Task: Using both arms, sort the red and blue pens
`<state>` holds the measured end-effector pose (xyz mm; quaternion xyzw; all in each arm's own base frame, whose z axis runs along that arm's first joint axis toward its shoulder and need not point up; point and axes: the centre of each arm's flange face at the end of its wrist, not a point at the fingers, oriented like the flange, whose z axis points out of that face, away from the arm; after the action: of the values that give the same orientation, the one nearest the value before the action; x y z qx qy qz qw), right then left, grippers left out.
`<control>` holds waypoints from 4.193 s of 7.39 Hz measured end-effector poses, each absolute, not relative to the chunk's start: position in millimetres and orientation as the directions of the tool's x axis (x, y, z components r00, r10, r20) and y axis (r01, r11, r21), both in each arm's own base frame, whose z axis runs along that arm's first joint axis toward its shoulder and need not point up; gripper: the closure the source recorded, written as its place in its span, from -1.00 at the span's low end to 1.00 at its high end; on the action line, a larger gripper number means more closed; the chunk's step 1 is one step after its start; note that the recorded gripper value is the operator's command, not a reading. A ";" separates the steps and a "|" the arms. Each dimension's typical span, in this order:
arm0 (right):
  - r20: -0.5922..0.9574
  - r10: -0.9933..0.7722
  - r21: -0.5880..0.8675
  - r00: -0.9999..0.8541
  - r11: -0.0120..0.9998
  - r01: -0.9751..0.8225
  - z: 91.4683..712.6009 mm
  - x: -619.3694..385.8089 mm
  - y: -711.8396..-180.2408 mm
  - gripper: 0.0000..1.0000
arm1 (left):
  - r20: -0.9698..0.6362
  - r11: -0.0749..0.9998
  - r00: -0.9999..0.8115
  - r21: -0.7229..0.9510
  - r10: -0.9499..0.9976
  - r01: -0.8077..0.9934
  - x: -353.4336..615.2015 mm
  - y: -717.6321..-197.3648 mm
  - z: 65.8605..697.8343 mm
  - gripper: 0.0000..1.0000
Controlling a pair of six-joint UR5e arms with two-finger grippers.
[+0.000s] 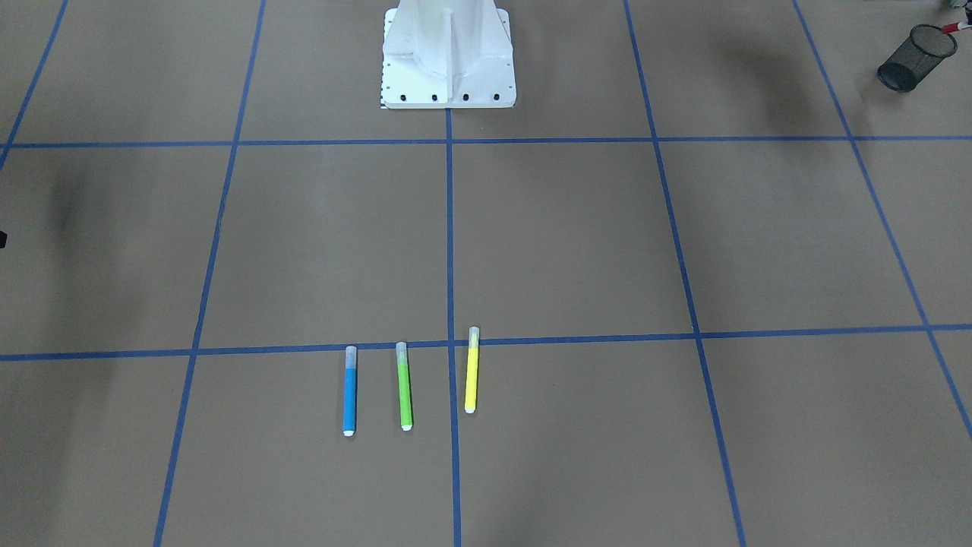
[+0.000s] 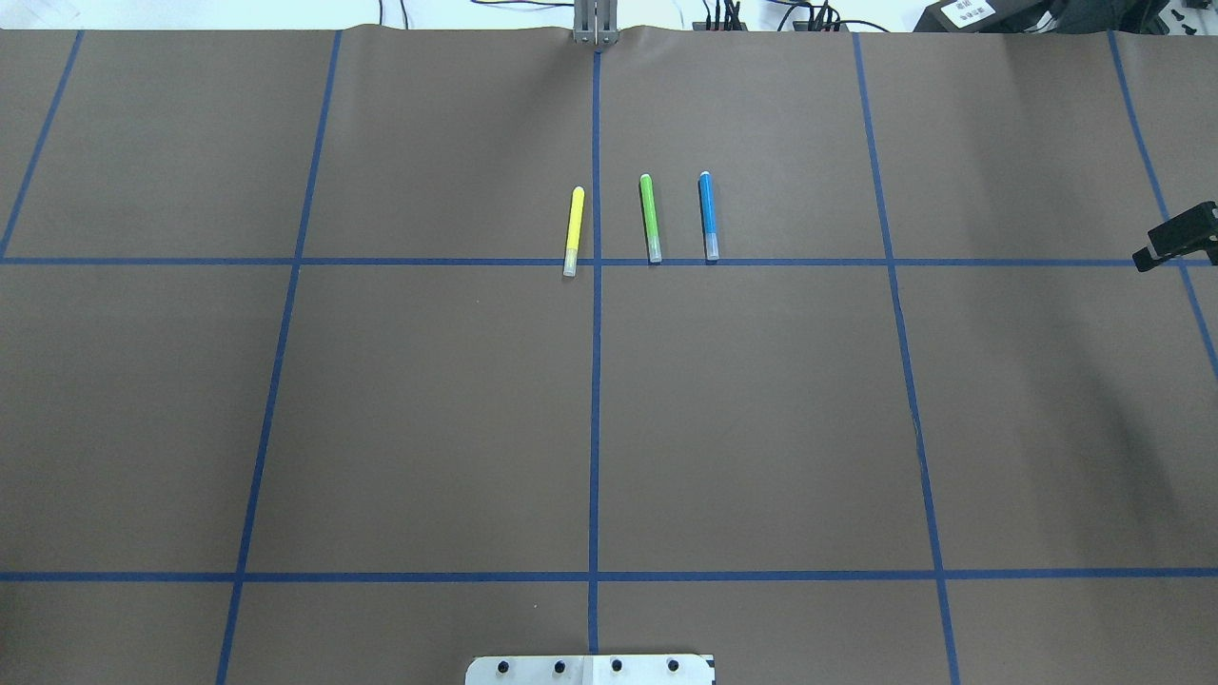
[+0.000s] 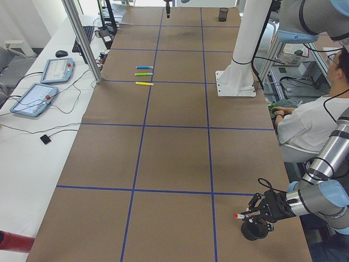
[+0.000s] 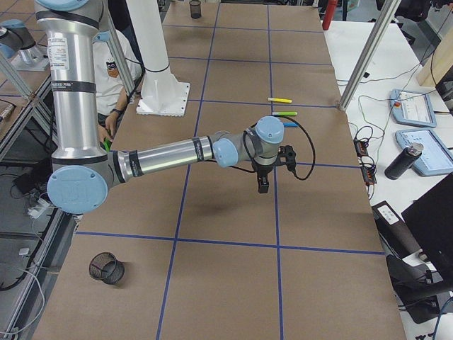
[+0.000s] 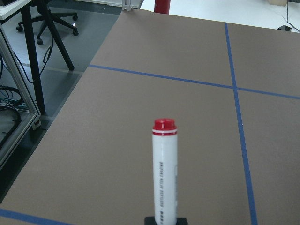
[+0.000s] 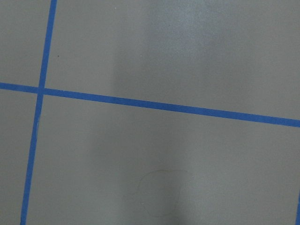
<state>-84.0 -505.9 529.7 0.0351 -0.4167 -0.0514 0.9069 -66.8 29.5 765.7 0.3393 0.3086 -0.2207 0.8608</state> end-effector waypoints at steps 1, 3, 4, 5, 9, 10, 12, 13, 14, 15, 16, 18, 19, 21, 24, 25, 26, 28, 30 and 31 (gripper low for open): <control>0.752 -0.122 0.106 0.648 0.992 0.064 529.9 -84.0 -505.8 -1.00 | -0.666 0.664 0.724 0.460 -0.180 0.589 -63.6 36.9 770.0 1.00; 0.752 -0.121 0.104 0.648 0.993 0.063 530.1 -84.0 -505.8 -1.00 | -0.658 0.659 0.727 0.460 -0.198 0.595 -57.5 50.2 778.7 1.00; 0.752 -0.121 0.105 0.648 0.992 0.064 530.1 -84.0 -505.8 -1.00 | -0.657 0.656 0.725 0.457 -0.206 0.601 -54.5 56.3 782.9 1.00; 0.752 -0.122 0.105 0.648 0.992 0.064 530.2 -83.9 -505.6 -1.00 | -0.657 0.657 0.723 0.452 -0.213 0.604 -52.3 60.7 786.7 1.00; 0.752 -0.119 0.103 0.648 0.993 0.063 530.8 -83.8 -505.2 -1.00 | -0.649 0.666 0.728 0.445 -0.221 0.599 -47.8 69.1 800.7 1.00; 0.752 -0.119 0.103 0.648 0.993 0.063 530.9 -83.8 -505.2 -1.00 | -0.649 0.664 0.729 0.448 -0.219 0.598 -49.1 66.2 801.9 0.30; 0.752 -0.119 0.102 0.648 0.993 0.064 531.3 -84.3 -505.2 -1.00 | -0.649 0.666 0.729 0.447 -0.218 0.597 -49.1 65.7 804.2 -0.36; 0.752 -0.118 0.101 0.648 0.993 0.064 532.1 -84.5 -505.3 -1.00 | -0.647 0.669 0.731 0.448 -0.215 0.593 -48.3 66.9 805.4 -0.41; 0.752 -0.118 0.100 0.648 0.993 0.065 532.3 -84.9 -505.3 -1.00 | -0.647 0.672 0.733 0.449 -0.210 0.589 -48.1 67.0 805.7 -0.41; 0.752 -0.119 0.100 0.648 0.993 0.066 532.3 -85.5 -505.5 -1.00 | -0.656 0.674 0.729 0.450 -0.195 0.585 -49.3 61.3 806.2 -0.41; 0.751 -0.120 0.100 0.649 0.993 0.067 532.4 -86.2 -505.8 -1.00 | -0.684 0.683 0.712 0.445 -0.159 0.579 -55.6 39.6 808.2 -0.40; 0.752 -0.120 0.099 0.649 0.993 0.069 532.8 -87.2 -505.7 -1.00 | -0.731 0.700 0.674 0.424 -0.111 0.575 -82.6 -30.4 811.0 -0.40; 0.753 -0.113 0.093 0.648 0.994 0.065 532.5 -87.9 -505.6 -1.00 | -0.747 0.710 0.657 0.406 -0.104 0.575 -98.9 -68.3 799.8 -0.40; 0.760 -0.087 0.077 0.644 0.996 0.044 528.6 -95.3 -505.1 -1.00 | -0.775 0.741 0.622 0.352 -0.112 0.572 -129.5 -141.8 743.3 -0.40; 0.763 -0.051 0.069 0.645 0.998 -0.003 517.8 -124.9 -503.8 -1.00 | -0.789 0.845 0.610 0.277 -0.072 0.458 -141.8 -281.0 673.0 -0.42; 0.761 -0.040 0.073 0.647 0.997 -0.025 507.8 -145.2 -506.2 -1.00 | -0.791 0.882 0.610 0.256 -0.043 0.395 -130.4 -336.0 650.9 -0.47; 0.771 -0.021 0.065 0.637 0.997 -0.046 487.1 -172.4 -512.5 -1.00 | -0.794 0.915 0.608 0.233 -0.017 0.330 -111.8 -390.2 625.9 -0.49; 0.789 0.016 0.055 0.614 0.994 -0.097 425.0 -243.2 -529.0 -1.00 | -0.798 0.962 0.602 0.186 0.029 0.201 -56.3 -484.7 570.8 -0.56; 0.791 0.034 0.055 0.611 0.990 -0.126 378.1 -317.8 -551.8 -0.98 | -0.807 0.982 0.589 0.144 0.046 0.119 8.6 -546.2 526.4 -0.92; 0.788 0.041 0.052 0.614 0.990 -0.133 359.1 -353.9 -566.8 -0.98 | -0.811 0.987 0.582 0.131 0.054 0.091 35.5 -562.8 514.8 -0.92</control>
<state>-353.9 -566.8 359.1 0.0525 -0.4367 0.0484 0.8968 35.5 -562.8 514.8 0.0792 0.4569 -0.0105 0.8859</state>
